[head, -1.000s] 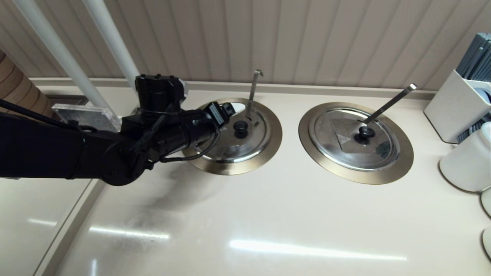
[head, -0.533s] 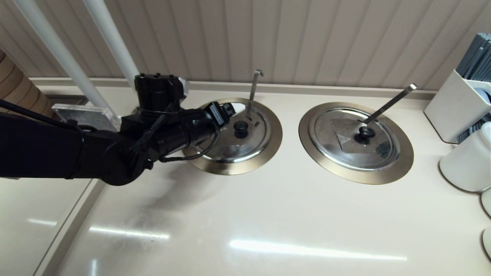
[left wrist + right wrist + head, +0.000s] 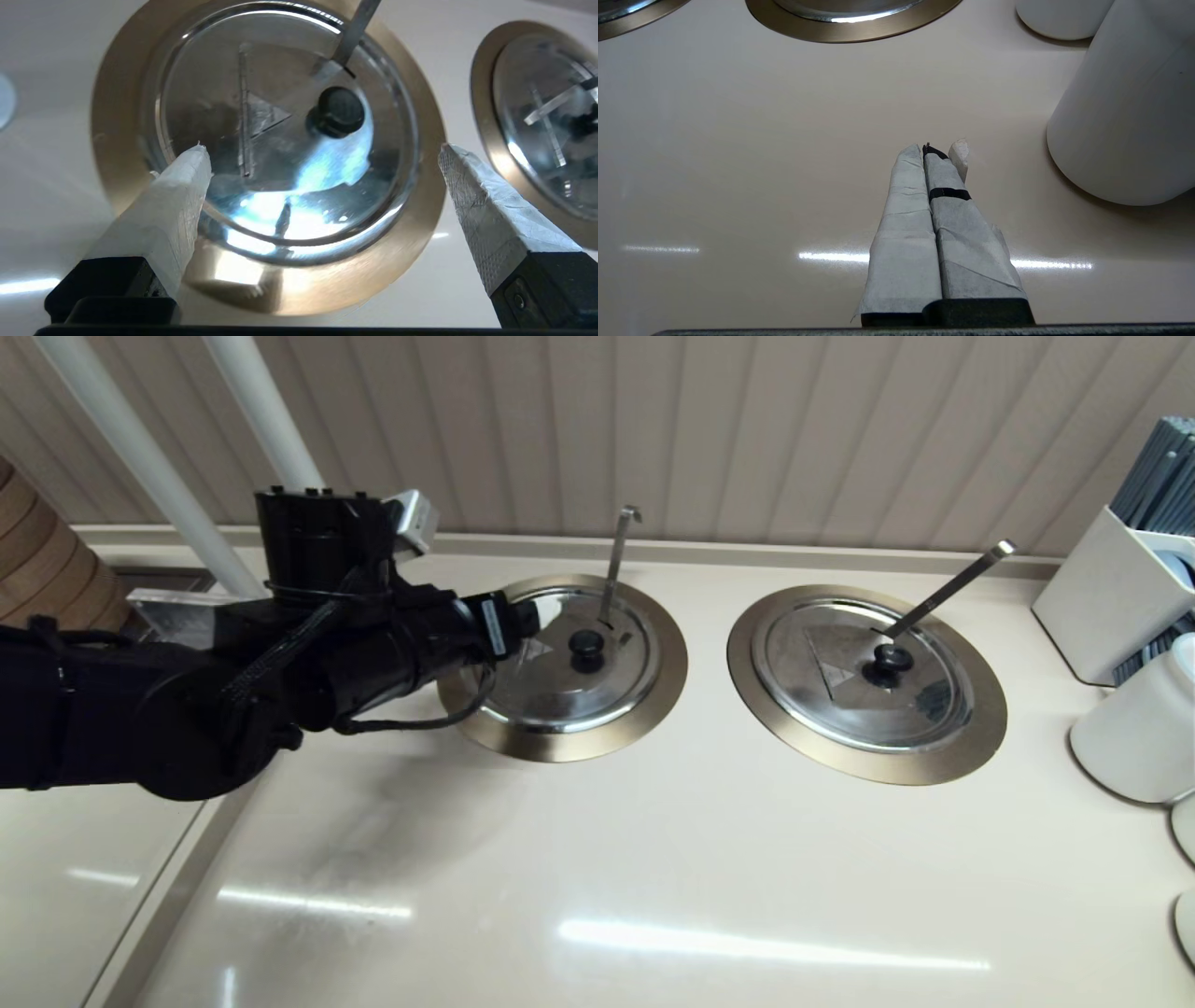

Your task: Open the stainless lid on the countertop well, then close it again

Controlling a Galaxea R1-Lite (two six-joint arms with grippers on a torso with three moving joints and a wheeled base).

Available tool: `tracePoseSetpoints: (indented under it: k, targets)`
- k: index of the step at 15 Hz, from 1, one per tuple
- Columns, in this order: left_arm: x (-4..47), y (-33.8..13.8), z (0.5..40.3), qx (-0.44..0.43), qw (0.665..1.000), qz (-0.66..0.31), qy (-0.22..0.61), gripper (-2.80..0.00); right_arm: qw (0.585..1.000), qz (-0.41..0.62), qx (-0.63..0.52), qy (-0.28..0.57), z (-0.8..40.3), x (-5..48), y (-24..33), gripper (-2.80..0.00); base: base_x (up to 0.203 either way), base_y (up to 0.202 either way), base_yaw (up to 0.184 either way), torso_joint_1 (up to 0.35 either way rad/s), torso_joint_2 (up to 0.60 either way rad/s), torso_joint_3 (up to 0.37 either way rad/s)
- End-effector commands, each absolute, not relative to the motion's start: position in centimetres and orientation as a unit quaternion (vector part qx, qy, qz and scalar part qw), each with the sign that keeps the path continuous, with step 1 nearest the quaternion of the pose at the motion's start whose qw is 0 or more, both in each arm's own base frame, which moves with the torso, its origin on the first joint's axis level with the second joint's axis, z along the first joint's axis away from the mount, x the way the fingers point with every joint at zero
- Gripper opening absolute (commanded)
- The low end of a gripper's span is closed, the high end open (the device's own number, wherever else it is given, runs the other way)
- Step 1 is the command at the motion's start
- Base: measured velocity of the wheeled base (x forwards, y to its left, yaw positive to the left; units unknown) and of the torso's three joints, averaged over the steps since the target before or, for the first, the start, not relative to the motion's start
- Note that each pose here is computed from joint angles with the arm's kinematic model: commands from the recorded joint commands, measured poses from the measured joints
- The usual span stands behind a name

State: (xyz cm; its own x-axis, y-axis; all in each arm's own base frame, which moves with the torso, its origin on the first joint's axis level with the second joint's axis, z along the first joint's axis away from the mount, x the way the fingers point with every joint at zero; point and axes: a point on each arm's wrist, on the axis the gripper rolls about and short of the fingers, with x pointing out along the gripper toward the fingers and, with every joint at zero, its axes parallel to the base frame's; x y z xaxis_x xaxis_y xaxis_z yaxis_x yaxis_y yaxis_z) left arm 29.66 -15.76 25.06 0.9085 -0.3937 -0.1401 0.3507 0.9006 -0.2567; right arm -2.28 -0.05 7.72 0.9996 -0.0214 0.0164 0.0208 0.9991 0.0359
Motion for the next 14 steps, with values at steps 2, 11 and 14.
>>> tracePoseSetpoints:
  k: [2,11,14]
  targets:
    - [26.9,-14.1,25.5,-0.075,0.978,-0.172,0.089,-2.8,1.0,-0.011,0.018,-0.006,7.6,-2.2,0.0,-2.8,0.0,0.0,0.0,0.0,0.0,0.0]
    - [9.2,-4.0,26.7,-0.032,0.995,-0.075,0.054,-2.8,1.0,-0.011,0.018,-0.006,7.6,-2.2,0.0,-2.8,0.0,0.0,0.0,0.0,0.0,0.0]
    - [-0.1,0.9,25.0,0.008,0.998,-0.013,0.06,-2.8,1.0,-0.011,0.018,-0.006,7.6,-2.2,0.0,-2.8,0.0,0.0,0.0,0.0,0.0,0.0]
